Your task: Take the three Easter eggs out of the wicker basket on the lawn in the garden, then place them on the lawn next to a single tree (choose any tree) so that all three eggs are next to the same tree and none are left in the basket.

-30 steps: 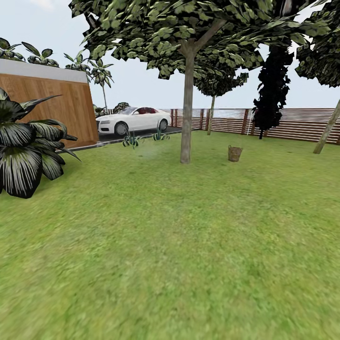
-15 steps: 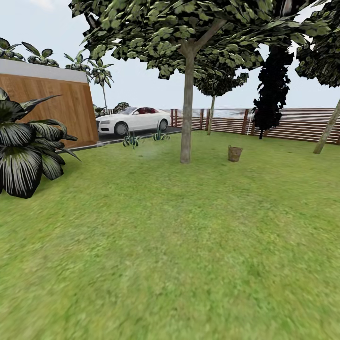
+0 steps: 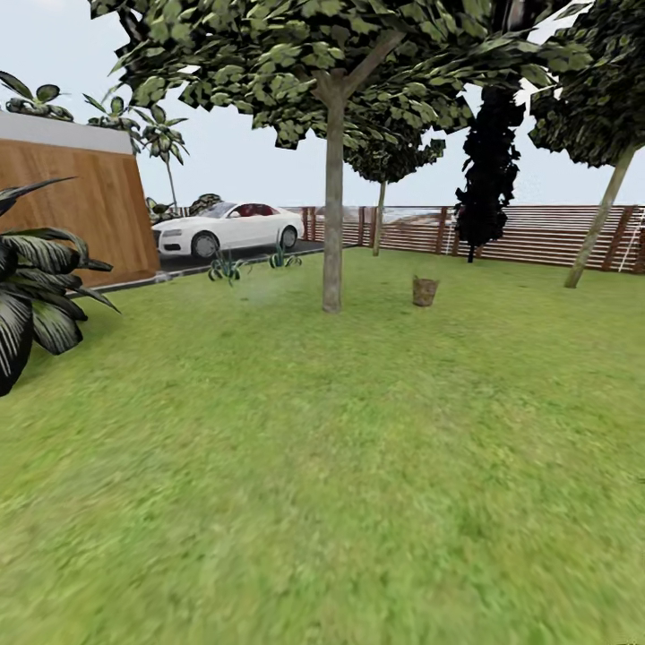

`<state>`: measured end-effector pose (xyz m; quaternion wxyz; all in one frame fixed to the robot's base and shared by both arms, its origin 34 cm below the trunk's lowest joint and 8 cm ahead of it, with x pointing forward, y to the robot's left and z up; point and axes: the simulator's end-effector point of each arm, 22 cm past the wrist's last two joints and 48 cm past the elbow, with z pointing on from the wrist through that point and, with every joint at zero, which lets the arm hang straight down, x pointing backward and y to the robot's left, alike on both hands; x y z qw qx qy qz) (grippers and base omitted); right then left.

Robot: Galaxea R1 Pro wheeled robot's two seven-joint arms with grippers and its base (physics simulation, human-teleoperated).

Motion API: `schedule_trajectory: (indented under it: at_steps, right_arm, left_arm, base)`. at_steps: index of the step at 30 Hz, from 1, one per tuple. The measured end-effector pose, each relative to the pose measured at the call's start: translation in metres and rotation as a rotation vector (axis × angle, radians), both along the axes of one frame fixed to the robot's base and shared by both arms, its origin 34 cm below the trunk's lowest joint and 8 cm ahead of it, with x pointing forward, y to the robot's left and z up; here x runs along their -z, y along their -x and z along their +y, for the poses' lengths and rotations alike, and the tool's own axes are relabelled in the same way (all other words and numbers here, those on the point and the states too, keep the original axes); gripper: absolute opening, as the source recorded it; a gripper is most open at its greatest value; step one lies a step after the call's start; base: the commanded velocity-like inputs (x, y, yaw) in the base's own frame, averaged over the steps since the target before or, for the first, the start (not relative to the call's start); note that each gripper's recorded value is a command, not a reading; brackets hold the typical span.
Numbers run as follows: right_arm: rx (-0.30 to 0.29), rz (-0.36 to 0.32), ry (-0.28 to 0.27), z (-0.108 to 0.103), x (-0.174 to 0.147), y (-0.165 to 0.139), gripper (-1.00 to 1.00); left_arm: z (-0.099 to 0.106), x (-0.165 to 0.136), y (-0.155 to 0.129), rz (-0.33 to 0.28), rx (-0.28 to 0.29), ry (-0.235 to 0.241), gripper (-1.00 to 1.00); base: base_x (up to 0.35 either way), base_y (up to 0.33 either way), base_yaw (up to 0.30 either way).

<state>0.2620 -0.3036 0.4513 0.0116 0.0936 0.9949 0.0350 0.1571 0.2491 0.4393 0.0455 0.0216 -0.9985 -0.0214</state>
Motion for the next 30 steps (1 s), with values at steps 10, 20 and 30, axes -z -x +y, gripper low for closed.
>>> schedule_trajectory:
  at_steps: [10, 20, 30]
  right_arm:
    - [-0.121, 0.015, 0.039, -0.015, 0.0, 0.005, 1.0]
    - [-0.125, 0.014, 0.039, -0.013, 0.0, 0.005, 1.0]
    - [-0.124, 0.013, 0.04, -0.015, 0.0, 0.005, 1.0]
  left_arm:
    - [-0.003, 0.0, 0.0, -0.004, -0.188, 0.002, 1.0]
    - [-0.003, 0.0, -0.001, -0.006, -0.19, 0.002, 1.0]
    - [0.0, 0.0, -0.001, -0.006, -0.191, -0.002, 1.0]
  base:
    - [0.341, -0.092, -0.112]
    - [0.341, -0.097, -0.28]
    - [0.341, -0.097, -0.292]
